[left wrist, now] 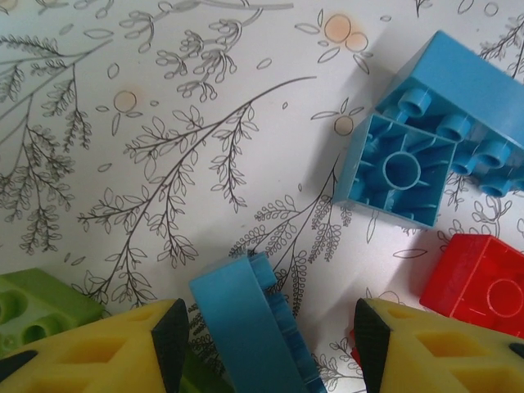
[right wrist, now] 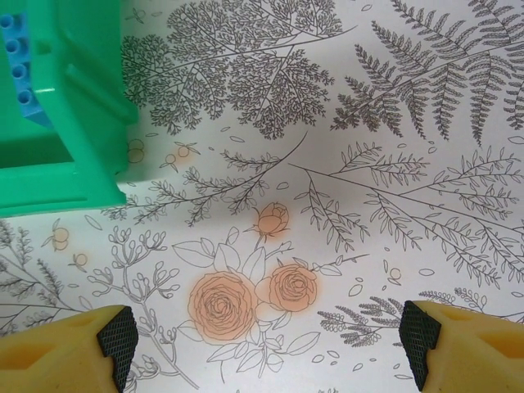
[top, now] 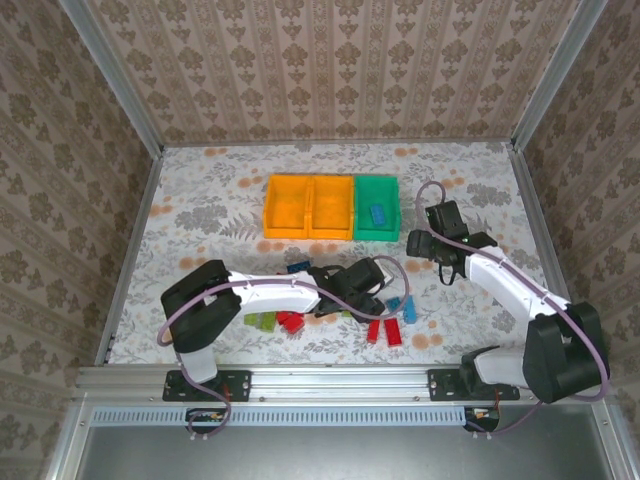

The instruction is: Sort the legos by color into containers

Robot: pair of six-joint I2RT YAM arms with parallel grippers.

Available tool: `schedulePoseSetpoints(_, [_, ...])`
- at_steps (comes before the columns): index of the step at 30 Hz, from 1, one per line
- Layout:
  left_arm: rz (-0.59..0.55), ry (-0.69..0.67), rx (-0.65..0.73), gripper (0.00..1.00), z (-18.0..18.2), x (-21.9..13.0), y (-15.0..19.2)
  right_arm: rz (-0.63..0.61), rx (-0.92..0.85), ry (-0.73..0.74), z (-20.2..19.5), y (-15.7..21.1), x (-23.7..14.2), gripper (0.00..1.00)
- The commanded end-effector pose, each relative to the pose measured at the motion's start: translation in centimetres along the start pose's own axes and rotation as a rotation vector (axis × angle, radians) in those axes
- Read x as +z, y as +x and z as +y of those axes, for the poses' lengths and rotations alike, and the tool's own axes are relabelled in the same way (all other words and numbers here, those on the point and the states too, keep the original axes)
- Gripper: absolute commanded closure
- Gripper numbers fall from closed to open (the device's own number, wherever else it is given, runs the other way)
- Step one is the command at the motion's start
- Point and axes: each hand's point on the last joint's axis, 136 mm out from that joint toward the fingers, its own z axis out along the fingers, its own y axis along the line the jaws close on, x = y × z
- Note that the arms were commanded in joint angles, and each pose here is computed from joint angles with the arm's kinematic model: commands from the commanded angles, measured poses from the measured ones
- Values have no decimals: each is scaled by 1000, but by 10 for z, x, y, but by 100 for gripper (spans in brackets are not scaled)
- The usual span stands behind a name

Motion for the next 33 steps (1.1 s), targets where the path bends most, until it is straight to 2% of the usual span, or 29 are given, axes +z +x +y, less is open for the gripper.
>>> schedulePoseSetpoints(1, [14,12,-8,42,-4,1,-2,42,17,-9,-4,17,-2,14])
schedulePoseSetpoints(7, [21,18,-11,52,-4,6,0,72,33,-25,-5,32,0,14])
schedulePoseSetpoints(14, [1,31,-40,77,2,6,-3,89,53,-52,-4,42,-3,14])
schedulePoseSetpoints(25, [-69,9,-58,78,25,-7,-32,149,68,-98,5,68,-3,15])
schedulePoseSetpoints(33, [-132,-12,-51,79,47,-6,-70,149,79,-98,6,71,-1,15])
